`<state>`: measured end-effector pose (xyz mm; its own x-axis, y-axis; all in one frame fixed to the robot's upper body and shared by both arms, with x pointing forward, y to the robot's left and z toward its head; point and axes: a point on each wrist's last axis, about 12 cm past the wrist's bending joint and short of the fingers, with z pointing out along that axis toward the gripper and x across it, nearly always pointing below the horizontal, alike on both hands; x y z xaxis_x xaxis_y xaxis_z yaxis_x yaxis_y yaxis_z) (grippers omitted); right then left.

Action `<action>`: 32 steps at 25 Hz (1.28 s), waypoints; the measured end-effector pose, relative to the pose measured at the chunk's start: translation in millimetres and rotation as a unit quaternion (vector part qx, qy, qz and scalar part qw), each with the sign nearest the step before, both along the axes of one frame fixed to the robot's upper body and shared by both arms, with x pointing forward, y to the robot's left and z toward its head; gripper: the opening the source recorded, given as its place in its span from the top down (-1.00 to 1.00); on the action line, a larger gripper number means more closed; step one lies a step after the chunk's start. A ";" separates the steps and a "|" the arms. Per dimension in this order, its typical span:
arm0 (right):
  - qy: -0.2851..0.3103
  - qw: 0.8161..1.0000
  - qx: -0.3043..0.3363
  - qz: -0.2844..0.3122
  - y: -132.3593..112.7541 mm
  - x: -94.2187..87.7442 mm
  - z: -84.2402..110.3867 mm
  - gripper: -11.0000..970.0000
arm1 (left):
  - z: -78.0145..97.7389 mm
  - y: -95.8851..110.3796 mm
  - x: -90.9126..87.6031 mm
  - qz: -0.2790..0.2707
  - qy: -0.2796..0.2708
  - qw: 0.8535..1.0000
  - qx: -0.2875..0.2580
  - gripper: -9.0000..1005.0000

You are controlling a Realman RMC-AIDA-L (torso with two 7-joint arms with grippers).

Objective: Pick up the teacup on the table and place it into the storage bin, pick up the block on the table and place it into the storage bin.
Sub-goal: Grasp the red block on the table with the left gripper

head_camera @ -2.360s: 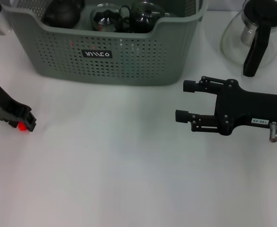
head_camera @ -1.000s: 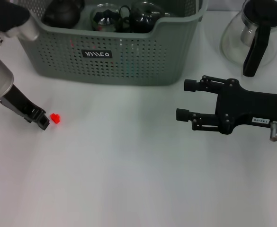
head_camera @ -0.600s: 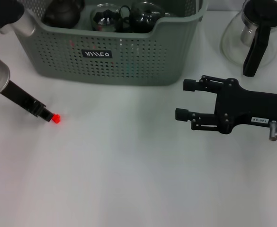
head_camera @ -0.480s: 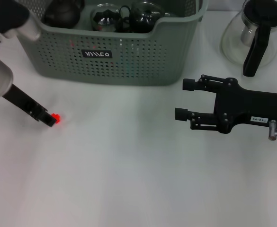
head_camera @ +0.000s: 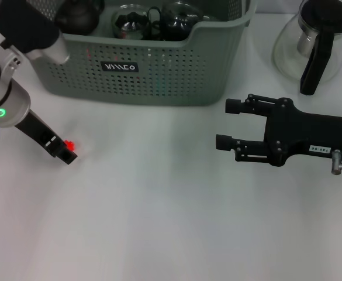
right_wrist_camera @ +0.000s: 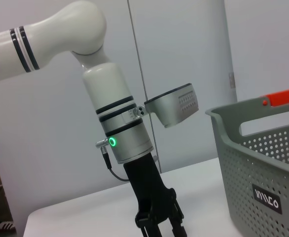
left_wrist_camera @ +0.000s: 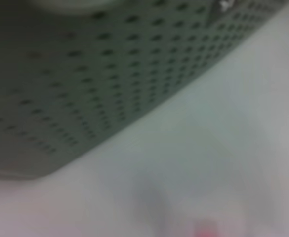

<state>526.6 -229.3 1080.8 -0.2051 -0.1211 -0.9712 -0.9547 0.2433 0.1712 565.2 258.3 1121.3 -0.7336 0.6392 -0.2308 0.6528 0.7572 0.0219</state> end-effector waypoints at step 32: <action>0.002 1.000 -0.003 -0.008 -1.7 -0.7 -2.4 -0.69 | -6.1 -12.7 6.6 -0.004 -0.002 1.000 0.006 0.43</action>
<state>525.9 -231.0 1078.4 -0.2114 -0.1233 -0.9696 -0.9501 0.2589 0.1742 571.8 245.6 1115.2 -0.7273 0.6479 -0.2266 0.6591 0.7514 0.0330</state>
